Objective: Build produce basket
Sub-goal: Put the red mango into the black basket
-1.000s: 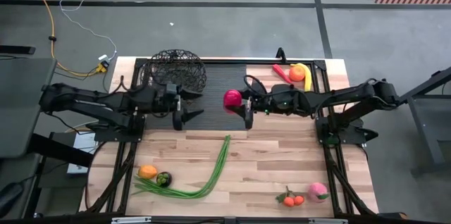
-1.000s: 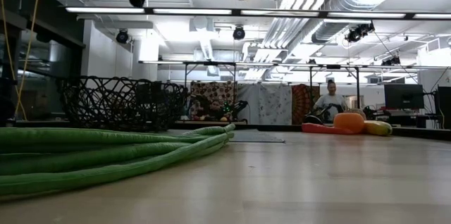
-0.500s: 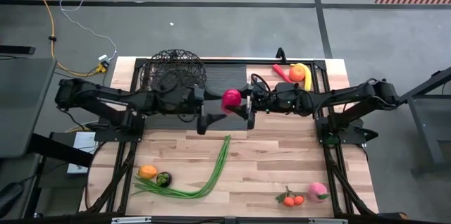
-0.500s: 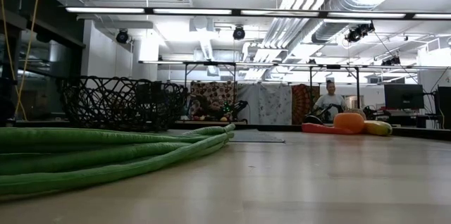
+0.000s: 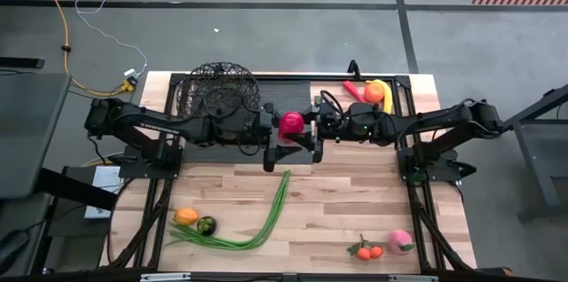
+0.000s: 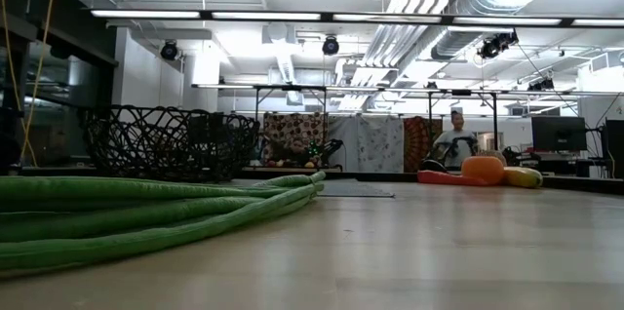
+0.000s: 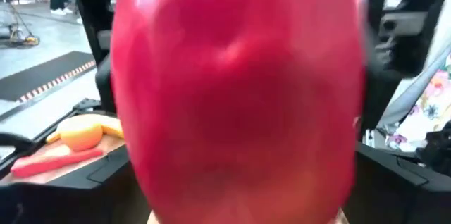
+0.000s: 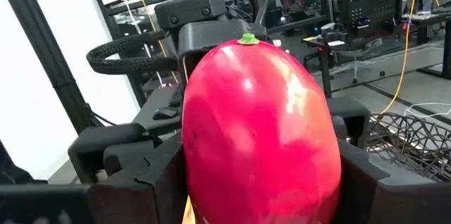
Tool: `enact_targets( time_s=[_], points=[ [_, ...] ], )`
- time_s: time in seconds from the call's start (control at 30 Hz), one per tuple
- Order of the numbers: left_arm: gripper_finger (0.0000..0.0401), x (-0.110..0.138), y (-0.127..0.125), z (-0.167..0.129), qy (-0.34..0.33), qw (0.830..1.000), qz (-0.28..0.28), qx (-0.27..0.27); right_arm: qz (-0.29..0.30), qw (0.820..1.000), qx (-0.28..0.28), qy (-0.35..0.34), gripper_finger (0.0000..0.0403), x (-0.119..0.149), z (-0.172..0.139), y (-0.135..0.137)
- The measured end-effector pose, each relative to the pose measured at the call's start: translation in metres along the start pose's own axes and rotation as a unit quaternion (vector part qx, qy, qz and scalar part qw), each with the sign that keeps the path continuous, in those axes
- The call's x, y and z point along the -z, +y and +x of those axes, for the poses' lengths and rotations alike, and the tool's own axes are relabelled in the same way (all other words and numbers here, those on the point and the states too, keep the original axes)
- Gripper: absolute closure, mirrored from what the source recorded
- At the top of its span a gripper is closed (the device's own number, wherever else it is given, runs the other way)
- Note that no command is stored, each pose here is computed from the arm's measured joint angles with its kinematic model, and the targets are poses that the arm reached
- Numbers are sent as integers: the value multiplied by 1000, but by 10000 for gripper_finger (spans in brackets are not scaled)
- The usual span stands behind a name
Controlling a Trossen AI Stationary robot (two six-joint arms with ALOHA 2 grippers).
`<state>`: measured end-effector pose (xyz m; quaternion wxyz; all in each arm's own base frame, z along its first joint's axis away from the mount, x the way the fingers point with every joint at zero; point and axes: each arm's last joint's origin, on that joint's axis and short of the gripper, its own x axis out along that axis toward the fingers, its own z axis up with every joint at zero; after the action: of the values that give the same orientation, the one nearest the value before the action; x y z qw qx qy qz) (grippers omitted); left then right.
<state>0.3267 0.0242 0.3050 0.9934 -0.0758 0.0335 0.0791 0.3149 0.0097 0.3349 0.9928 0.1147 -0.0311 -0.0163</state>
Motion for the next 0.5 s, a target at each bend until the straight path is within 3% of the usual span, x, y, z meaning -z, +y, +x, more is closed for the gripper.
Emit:
enact_targets(
  time_s=[0.17, 0.5],
  points=[
    [92, 1, 0, 0, 2, 1000, 0, -1, -8, 1000, 0, 1, 171, 0, 0, 0],
    [207, 1, 1, 0, 3, 1000, 26, -5, -15, 1000, -1, 1, 171, 0, 0, 0]
  ],
)
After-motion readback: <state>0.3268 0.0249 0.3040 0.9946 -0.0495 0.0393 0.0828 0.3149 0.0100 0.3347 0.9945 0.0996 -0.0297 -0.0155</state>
